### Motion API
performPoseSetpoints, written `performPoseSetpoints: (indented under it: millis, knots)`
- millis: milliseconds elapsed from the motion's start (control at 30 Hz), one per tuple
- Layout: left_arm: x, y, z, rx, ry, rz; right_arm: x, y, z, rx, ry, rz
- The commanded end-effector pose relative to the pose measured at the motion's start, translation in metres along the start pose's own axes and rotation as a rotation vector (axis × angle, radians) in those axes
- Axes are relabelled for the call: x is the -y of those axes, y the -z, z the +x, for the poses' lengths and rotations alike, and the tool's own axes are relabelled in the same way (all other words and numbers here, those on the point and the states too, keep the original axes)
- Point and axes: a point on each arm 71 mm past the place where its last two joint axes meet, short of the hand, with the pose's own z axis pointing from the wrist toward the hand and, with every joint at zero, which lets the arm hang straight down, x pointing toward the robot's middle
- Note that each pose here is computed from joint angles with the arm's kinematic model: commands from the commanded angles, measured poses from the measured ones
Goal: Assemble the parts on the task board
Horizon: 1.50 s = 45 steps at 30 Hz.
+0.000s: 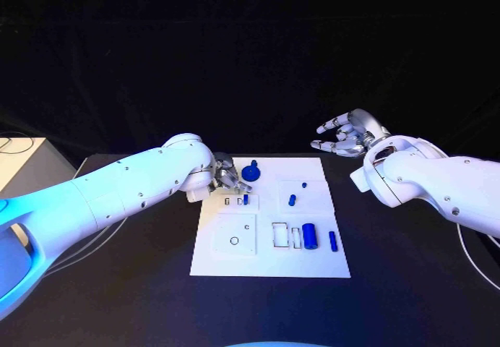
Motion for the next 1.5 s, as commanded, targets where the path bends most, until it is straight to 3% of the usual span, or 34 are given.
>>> performPoseSetpoints:
  millis: [33,467,1067,1500]
  knots:
    - [0.0019,-0.0008,0.003,-0.055,-0.051,-0.013,-0.001,0.0,0.001,-0.01,0.011,0.001]
    - [0.0081,-0.0053,0.0055,-0.08,-0.062,-0.016,-0.001,-0.001,0.002,-0.012,0.014,0.005]
    - [0.0099,-0.0102,0.0107,-0.11,-0.072,-0.024,-0.002,-0.001,0.003,-0.015,0.013,0.007]
    - [0.0093,-0.0114,0.0106,-0.1,-0.062,-0.026,-0.002,-0.001,0.004,-0.019,0.014,0.011]
